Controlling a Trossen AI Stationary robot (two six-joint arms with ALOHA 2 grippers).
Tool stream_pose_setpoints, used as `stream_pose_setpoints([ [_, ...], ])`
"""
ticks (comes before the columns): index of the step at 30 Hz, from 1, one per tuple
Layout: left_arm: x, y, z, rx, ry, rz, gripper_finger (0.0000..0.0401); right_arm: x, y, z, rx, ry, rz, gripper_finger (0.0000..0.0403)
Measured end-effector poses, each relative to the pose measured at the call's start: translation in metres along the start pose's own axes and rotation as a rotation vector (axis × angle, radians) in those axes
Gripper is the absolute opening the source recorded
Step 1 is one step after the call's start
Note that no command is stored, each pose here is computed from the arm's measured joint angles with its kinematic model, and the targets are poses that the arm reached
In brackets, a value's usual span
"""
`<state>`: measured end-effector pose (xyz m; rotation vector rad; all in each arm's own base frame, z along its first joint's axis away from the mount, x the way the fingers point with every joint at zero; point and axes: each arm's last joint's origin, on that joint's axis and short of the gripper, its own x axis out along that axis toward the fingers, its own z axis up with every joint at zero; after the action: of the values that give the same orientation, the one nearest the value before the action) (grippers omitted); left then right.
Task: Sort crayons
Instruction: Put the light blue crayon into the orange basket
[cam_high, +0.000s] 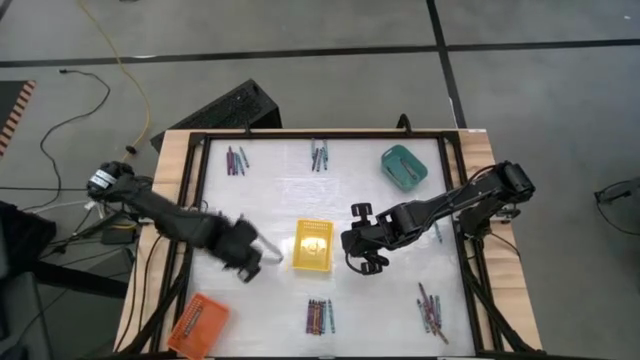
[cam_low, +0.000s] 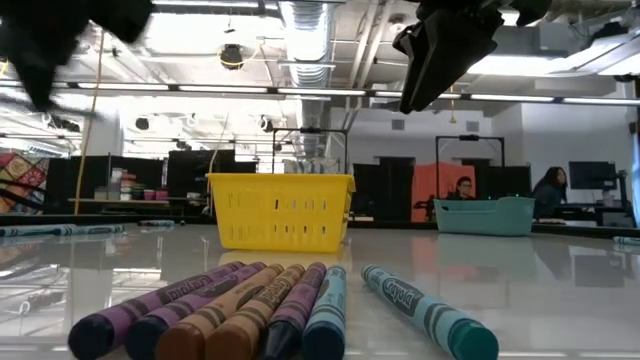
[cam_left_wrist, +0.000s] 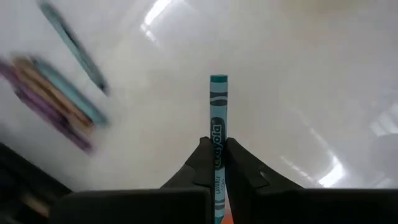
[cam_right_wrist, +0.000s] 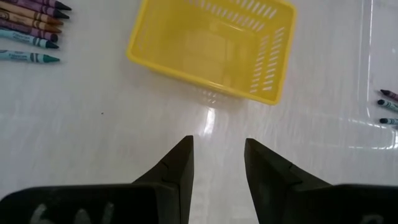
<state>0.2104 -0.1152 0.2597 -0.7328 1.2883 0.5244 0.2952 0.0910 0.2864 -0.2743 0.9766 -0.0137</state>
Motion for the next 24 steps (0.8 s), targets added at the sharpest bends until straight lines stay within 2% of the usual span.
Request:
stream_pose_setpoints([
  [3, -0.010, -0.010, -0.036, -0.069, 0.006, -0.037, 0.0001, 0.000, -0.001, 0.000, -0.004, 0.003, -0.003, 0.0136],
  [7, -0.013, -0.012, -0.082, -0.163, 0.050, -0.050, 0.0001, 0.001, -0.004, 0.000, -0.018, -0.001, -0.009, 0.0136],
  [11, -0.008, -0.012, -0.117, -0.266, 0.082, -0.030, 0.0001, 0.003, -0.009, 0.001, -0.011, -0.003, -0.019, 0.0136],
  [16, 0.008, -0.028, -0.143, -0.290, 0.159, -0.064, 0.0000, 0.004, -0.014, 0.002, 0.003, -0.003, -0.026, 0.0136],
  [21, 0.035, -0.038, -0.157, -0.274, 0.245, 0.027, 0.0000, 0.004, -0.015, 0.003, 0.009, -0.017, -0.026, 0.0136],
  [24, 0.041, -0.038, -0.164, -0.261, 0.278, 0.066, 0.0002, 0.004, -0.015, 0.003, 0.011, -0.018, -0.025, 0.0136],
])
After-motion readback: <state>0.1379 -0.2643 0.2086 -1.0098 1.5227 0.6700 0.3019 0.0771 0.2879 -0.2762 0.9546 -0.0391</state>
